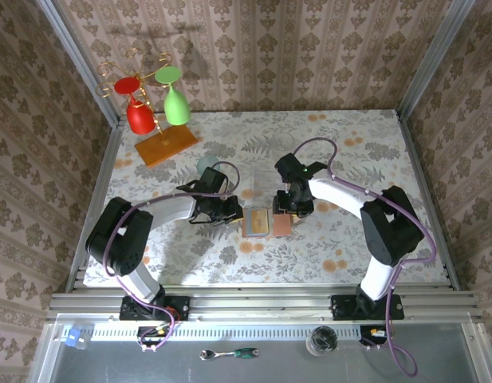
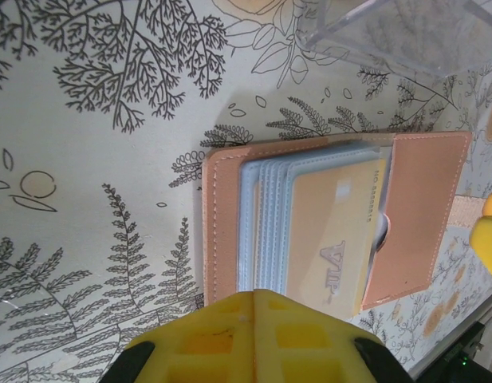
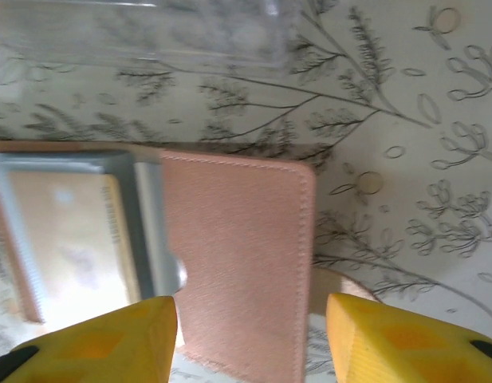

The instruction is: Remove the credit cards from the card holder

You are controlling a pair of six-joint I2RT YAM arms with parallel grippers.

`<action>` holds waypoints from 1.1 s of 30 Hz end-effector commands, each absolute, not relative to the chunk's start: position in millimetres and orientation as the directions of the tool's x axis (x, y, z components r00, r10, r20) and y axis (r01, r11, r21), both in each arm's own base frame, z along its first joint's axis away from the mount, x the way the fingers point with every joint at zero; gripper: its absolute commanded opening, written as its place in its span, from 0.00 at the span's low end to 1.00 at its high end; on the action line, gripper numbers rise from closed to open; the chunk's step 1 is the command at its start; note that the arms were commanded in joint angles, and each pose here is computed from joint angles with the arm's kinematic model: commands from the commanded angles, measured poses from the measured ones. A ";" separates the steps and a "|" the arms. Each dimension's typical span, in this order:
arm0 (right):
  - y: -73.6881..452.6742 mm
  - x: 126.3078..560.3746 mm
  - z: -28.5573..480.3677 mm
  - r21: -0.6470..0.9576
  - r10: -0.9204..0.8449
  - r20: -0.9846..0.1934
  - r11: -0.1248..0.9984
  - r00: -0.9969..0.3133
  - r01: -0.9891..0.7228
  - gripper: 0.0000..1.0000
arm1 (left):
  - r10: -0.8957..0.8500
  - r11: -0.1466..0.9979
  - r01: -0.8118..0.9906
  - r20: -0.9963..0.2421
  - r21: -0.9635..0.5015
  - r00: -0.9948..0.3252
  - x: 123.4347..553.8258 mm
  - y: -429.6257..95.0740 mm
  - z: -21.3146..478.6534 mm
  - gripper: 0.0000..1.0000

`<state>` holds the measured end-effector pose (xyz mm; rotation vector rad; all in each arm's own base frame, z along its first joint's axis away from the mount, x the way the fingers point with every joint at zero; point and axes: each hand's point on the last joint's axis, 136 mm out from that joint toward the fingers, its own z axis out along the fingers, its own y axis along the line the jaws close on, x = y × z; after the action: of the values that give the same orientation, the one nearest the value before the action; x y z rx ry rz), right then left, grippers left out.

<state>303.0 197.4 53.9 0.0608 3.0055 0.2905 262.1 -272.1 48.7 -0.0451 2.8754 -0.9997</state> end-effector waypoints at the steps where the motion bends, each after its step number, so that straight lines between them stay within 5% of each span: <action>1: 181.7 298.7 41.9 0.105 0.045 -0.093 0.994 -0.995 0.035 0.55 | -0.052 0.784 0.008 -0.078 -0.621 -0.996 262.8 -276.8 45.1 0.08; 16: 192.8 277.5 10.9 0.175 0.079 0.016 0.981 -0.997 0.081 0.63 | -0.059 0.780 0.004 -0.079 -0.626 -0.995 265.8 -276.3 45.6 0.08; 33: 193.2 280.7 31.8 0.195 0.096 -0.034 0.977 -0.995 0.088 0.61 | -0.033 0.743 0.029 -0.080 -0.669 -0.996 269.7 -292.1 53.5 0.05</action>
<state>283.4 193.1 24.9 0.1375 3.0839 0.2974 264.7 -279.7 46.2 -0.0288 2.8713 -1.0430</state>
